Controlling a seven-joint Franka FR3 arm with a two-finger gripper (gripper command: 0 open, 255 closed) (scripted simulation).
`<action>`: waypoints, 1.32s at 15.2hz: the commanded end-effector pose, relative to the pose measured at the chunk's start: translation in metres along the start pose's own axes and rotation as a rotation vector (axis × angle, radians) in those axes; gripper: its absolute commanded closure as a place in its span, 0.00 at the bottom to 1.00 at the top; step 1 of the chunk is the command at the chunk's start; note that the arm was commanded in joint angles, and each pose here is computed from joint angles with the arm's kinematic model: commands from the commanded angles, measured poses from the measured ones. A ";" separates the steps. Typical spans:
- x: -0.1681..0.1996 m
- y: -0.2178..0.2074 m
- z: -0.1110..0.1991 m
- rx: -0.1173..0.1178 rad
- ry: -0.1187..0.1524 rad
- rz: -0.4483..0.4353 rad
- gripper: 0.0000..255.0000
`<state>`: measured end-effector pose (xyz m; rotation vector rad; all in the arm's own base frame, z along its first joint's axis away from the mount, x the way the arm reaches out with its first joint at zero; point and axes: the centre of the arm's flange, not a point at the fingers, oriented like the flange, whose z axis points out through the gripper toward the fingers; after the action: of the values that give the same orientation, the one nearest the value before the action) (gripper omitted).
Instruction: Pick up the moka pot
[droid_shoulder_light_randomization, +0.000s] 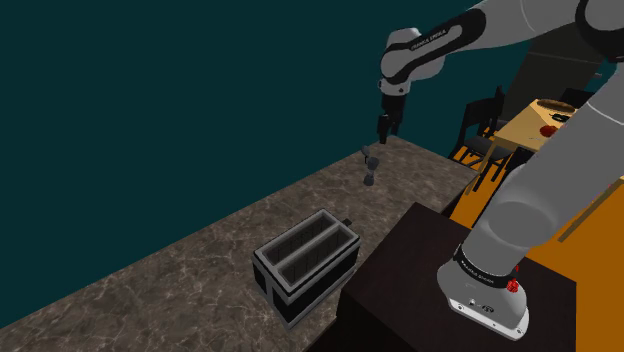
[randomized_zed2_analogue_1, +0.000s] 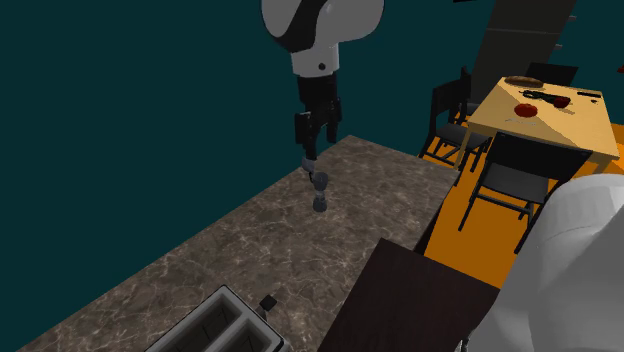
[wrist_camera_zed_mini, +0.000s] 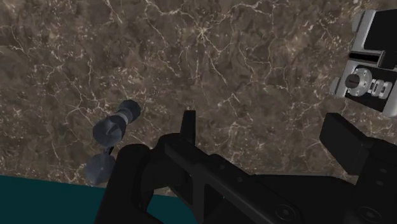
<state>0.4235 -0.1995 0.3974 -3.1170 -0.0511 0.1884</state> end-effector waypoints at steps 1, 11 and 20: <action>0.016 0.018 0.015 0.000 -0.003 -0.003 0.00; 0.082 0.106 0.091 0.004 -0.021 -0.015 0.00; 0.142 0.184 0.161 0.008 -0.038 -0.026 0.00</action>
<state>0.5468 -0.3637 0.2251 -3.1046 -0.0892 0.2432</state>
